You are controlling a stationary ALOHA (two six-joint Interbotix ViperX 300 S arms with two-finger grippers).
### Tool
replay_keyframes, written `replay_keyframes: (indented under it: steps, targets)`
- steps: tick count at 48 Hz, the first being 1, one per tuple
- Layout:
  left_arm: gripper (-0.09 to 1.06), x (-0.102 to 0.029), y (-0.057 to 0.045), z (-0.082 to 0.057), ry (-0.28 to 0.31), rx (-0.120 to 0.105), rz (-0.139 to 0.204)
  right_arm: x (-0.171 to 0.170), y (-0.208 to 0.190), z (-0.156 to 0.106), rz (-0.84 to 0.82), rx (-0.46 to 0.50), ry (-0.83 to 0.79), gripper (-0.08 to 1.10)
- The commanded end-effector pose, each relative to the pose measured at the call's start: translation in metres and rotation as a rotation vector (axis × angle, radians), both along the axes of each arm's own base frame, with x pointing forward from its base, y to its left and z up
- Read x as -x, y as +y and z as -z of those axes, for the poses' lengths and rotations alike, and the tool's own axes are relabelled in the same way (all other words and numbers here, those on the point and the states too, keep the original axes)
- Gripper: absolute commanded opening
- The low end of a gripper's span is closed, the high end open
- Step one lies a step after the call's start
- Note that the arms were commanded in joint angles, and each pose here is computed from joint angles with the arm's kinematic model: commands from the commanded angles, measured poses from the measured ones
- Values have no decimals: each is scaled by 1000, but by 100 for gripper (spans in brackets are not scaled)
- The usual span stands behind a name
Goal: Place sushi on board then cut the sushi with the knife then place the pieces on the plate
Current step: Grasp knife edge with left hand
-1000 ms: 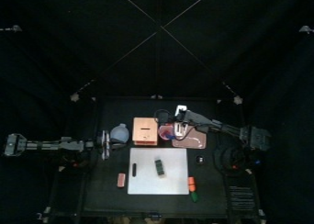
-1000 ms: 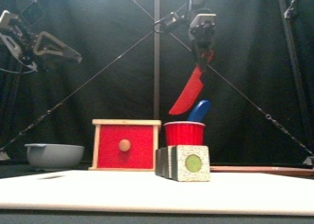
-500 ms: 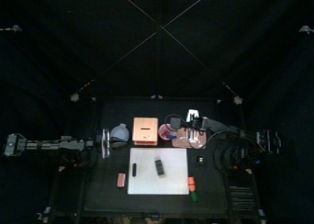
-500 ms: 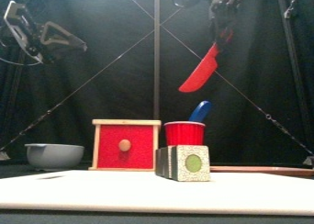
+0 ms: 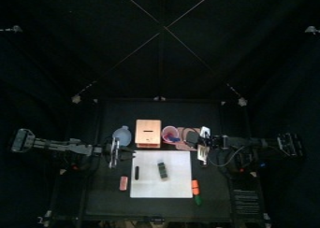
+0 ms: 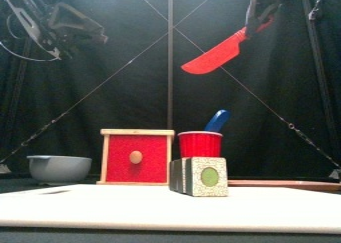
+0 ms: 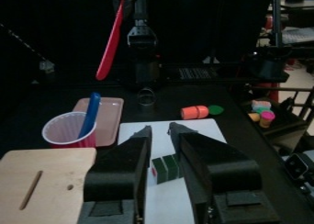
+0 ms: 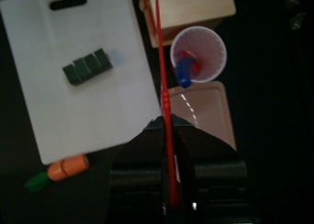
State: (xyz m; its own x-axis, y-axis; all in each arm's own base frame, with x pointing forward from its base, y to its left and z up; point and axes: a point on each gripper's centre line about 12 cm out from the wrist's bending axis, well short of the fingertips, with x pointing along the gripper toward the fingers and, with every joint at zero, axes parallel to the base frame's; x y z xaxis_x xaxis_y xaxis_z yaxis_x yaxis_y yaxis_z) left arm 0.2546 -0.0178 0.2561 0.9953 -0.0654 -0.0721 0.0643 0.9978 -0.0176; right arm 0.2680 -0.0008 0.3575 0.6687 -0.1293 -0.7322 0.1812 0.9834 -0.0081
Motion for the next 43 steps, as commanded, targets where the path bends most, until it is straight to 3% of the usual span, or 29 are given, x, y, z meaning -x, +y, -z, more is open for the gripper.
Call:
replay_keyframes:
  steps: [1, 9, 21, 27, 36, 43]
  targets:
    - [85, -9, -2, -11, -26, 18, 0, 0, 10, 10, -32, -39, -82, 34]
    - [88, -17, -3, -10, -12, 20, 1, -6, 15, 32, -58, -62, -170, 34]
    - [87, -36, -7, 7, 58, -31, 24, -17, 20, 52, -120, -70, -307, 34]
    - [87, -49, -8, 13, 89, -41, 27, -20, 21, 64, -134, -66, -319, 34]
    - [87, -63, -9, 20, 120, -42, 26, -30, 16, 79, -122, -50, -275, 34]
    - [87, -72, -10, 21, 126, -23, 19, -33, 13, 84, -110, -47, -258, 34]
